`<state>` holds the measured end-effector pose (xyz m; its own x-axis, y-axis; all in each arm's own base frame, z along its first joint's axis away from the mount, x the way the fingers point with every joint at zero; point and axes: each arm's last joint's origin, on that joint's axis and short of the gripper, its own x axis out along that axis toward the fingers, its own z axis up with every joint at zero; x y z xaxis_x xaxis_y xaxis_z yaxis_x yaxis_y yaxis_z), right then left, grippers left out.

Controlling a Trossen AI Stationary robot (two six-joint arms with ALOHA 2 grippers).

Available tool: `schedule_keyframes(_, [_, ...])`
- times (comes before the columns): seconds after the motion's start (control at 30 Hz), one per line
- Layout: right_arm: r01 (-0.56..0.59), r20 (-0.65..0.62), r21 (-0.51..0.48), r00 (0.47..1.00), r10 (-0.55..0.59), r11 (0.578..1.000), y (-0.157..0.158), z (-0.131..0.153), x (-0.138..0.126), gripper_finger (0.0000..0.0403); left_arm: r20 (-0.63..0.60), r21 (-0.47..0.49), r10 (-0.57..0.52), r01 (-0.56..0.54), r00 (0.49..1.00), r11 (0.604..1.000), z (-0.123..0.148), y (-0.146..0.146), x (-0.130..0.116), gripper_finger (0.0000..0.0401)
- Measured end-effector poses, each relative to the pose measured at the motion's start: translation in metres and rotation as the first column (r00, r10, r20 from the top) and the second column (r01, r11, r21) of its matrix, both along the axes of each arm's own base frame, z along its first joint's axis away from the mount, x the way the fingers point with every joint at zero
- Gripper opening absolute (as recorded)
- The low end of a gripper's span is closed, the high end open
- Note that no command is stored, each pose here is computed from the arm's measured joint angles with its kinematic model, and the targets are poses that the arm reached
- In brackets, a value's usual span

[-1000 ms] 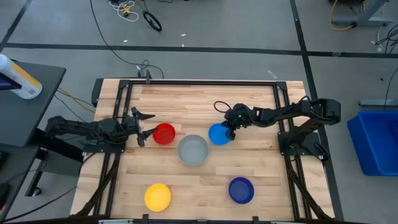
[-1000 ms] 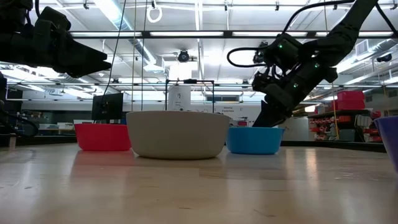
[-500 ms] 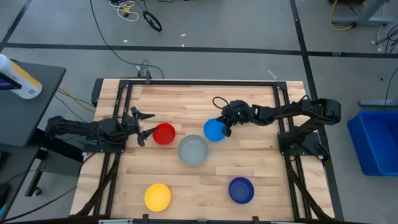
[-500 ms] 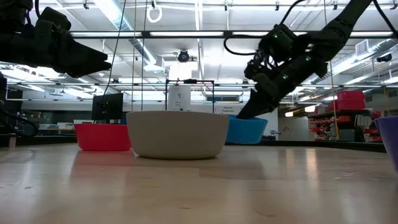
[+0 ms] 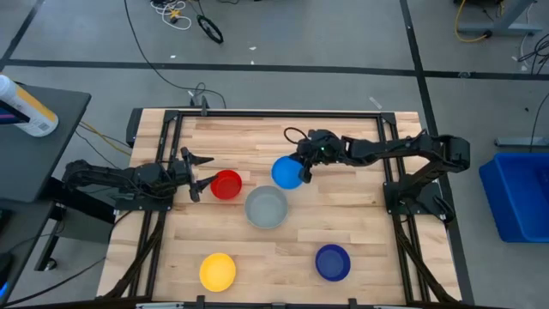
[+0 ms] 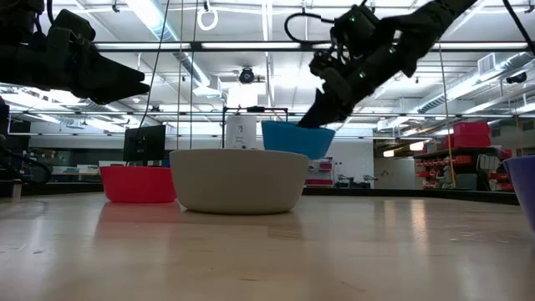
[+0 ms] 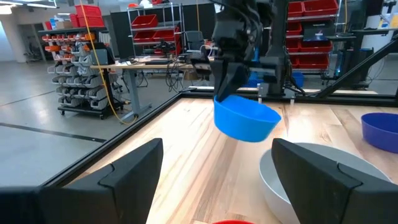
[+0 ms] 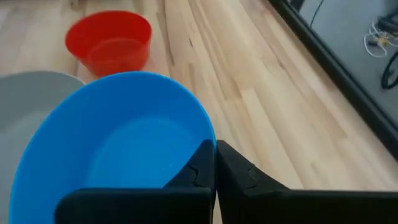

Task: Nest bowls inside each other
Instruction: Stack the blue bowl on the gray bowl

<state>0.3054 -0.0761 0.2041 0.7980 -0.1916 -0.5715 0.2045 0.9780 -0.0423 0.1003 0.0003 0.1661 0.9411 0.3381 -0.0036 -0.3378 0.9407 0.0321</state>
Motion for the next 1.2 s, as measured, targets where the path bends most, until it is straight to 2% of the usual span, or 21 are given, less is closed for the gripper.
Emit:
schedule_keyframes(0.3, [-0.077, 0.061, -0.026, 0.995, 0.079, 0.997, 0.020, 0.028, 0.017, 0.0001, 0.000, 0.000, 0.000, 0.000, 1.000, 1.000, 0.000, 0.000, 0.000, 0.0307])
schedule_keyframes(0.5, [-0.127, 0.092, -0.005, 0.988, 0.127, 0.992, 0.041, 0.035, 0.023, 0.0001, 0.000, 0.000, 0.001, -0.001, 1.000, 1.000, 0.000, 0.000, 0.000, 0.0307])
schedule_keyframes(0.7, [-0.125, 0.108, -0.007, 0.986, 0.125, 0.992, 0.059, 0.036, 0.025, 0.0001, 0.000, 0.000, 0.004, -0.004, 1.000, 1.000, 0.000, 0.000, 0.000, 0.0307])
schedule_keyframes(0.9, [-0.108, 0.150, -0.009, 0.983, 0.108, 0.994, 0.064, 0.039, 0.028, 0.0001, 0.000, 0.000, 0.004, -0.004, 1.000, 1.000, 0.000, 0.000, 0.000, 0.0307])
schedule_keyframes(1.2, [-0.101, 0.166, 0.016, 0.981, 0.097, 0.995, 0.064, 0.020, 0.043, 0.0001, -0.001, 0.008, 0.005, -0.005, 1.000, 1.000, 0.000, 0.000, 0.000, 0.0307])
